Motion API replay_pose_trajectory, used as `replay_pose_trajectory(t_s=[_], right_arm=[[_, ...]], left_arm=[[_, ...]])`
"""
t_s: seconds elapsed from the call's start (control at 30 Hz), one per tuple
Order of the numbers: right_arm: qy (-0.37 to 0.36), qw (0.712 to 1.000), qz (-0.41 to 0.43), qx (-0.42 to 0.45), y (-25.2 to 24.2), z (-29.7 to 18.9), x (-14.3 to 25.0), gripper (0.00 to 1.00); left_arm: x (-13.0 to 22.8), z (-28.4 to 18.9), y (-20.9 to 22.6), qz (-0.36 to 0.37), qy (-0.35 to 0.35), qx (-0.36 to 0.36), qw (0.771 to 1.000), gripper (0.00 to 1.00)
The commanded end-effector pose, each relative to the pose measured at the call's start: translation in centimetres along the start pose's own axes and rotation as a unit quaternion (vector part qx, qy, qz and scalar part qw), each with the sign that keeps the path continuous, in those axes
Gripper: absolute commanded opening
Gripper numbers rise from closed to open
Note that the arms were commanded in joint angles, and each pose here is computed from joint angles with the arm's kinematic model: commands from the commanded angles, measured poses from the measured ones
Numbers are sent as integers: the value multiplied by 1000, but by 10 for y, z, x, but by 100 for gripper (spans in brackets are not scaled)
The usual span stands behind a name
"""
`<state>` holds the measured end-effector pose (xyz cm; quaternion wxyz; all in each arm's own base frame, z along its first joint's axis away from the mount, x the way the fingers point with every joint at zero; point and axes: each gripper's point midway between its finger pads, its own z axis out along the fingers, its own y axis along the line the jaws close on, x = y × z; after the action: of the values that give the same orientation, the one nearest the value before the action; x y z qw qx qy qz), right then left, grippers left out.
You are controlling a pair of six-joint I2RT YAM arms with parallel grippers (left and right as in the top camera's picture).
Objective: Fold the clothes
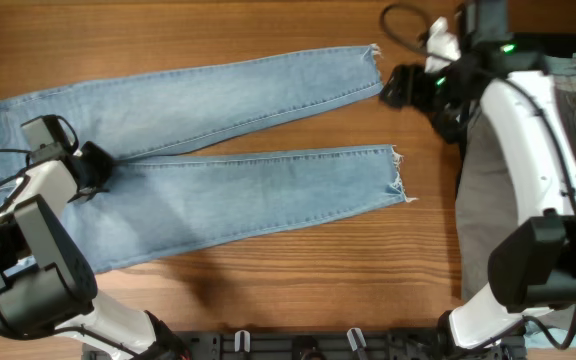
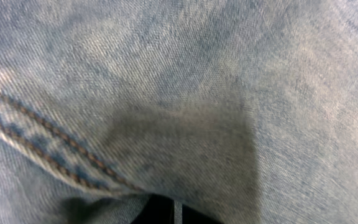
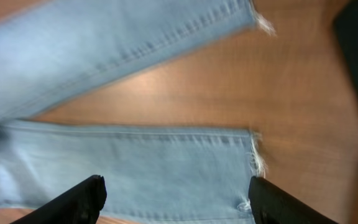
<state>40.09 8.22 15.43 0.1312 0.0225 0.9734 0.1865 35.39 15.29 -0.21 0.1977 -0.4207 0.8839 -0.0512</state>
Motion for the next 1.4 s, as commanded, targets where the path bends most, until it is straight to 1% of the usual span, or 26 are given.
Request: replay_pose_trajectory(t_s=[0.0, 0.07, 0.13, 0.17, 0.23, 0.3, 0.37, 0.47, 0.57, 0.63, 0.67, 0.7, 0.73, 0.8, 0.83, 0.87, 0.9, 0.93, 0.97, 1.0, 1.1, 1.13, 1.17, 1.23, 1.27, 1.37], right_arm=[[59, 989, 80, 105, -46, 35, 47, 77], [103, 981, 106, 126, -61, 48, 80, 73], [137, 973, 129, 136, -70, 55, 105, 64], [152, 968, 138, 141, -75, 59, 119, 62], [167, 962, 156, 146, -83, 65, 134, 62], [166, 964, 158, 138, -85, 75, 141, 58], [166, 963, 165, 130, -86, 83, 147, 56], [157, 964, 173, 130, -91, 94, 155, 56], [129, 970, 167, 117, -95, 112, 154, 56], [137, 971, 171, 96, -90, 116, 161, 49], [143, 972, 166, 84, -86, 116, 163, 34], [145, 974, 155, 83, -86, 115, 163, 16], [147, 975, 147, 82, -85, 113, 163, 10], [152, 978, 115, 79, -84, 104, 157, 10], [154, 979, 110, 79, -83, 101, 155, 15], [155, 979, 109, 78, -83, 98, 153, 26], [154, 979, 112, 78, -84, 96, 151, 53], [156, 978, 114, 79, -85, 95, 152, 59], [164, 975, 124, 82, -85, 95, 157, 61], [175, 972, 134, 85, -85, 94, 164, 61], [198, 964, 153, 86, -87, 97, 185, 57], [202, 962, 163, 88, -90, 101, 193, 50], [203, 962, 164, 79, -88, 104, 197, 47], [194, 966, 165, 53, -83, 112, 197, 43], [184, 968, 161, 51, -83, 114, 193, 39], [178, 970, 160, 51, -83, 114, 190, 16]], left_arm=[[9, -2, 20, 12, 22, -43, 999, 13], [1, -23, 9, 16, 17, -27, 999, 22], [-6, -49, -4, 29, 7, -4, 1000, 28], [-10, -65, -12, 32, -1, 11, 999, 32], [-12, -93, -22, 35, -18, 34, 999, 36], [-11, -120, -29, 38, -34, 53, 997, 38], [-7, -143, -32, 41, -46, 66, 996, 40], [2, -169, -31, 43, -56, 71, 995, 40], [12, -192, -29, 44, -65, 74, 994, 41], [16, -200, -28, 45, -69, 76, 994, 42], [18, -203, -28, 46, -70, 76, 994, 43], [20, -204, -27, 45, -68, 75, 994, 43], [23, -204, -25, 52, -63, 73, 994, 44], [27, -203, -23, 52, -53, 67, 995, 46], [30, -202, -21, 51, -48, 64, 995, 47], [31, -202, -21, 51, -46, 63, 996, 48], [32, -202, -20, 50, -43, 62, 996, 49], [33, -202, -20, 50, -41, 62, 996, 51], [34, -202, -19, 50, -40, 61, 996, 52], [35, -202, -19, 51, -38, 60, 996, 52], [36, -201, -18, 51, -35, 58, 996, 54], [37, -201, -18, 50, -34, 58, 996, 54], [37, -201, -18, 50, -33, 58, 997, 54], [37, -201, -18, 50, -32, 57, 997, 54], [37, -201, -18, 50, -32, 58, 997, 54], [39, -201, -17, 50, -29, 56, 997, 54]])
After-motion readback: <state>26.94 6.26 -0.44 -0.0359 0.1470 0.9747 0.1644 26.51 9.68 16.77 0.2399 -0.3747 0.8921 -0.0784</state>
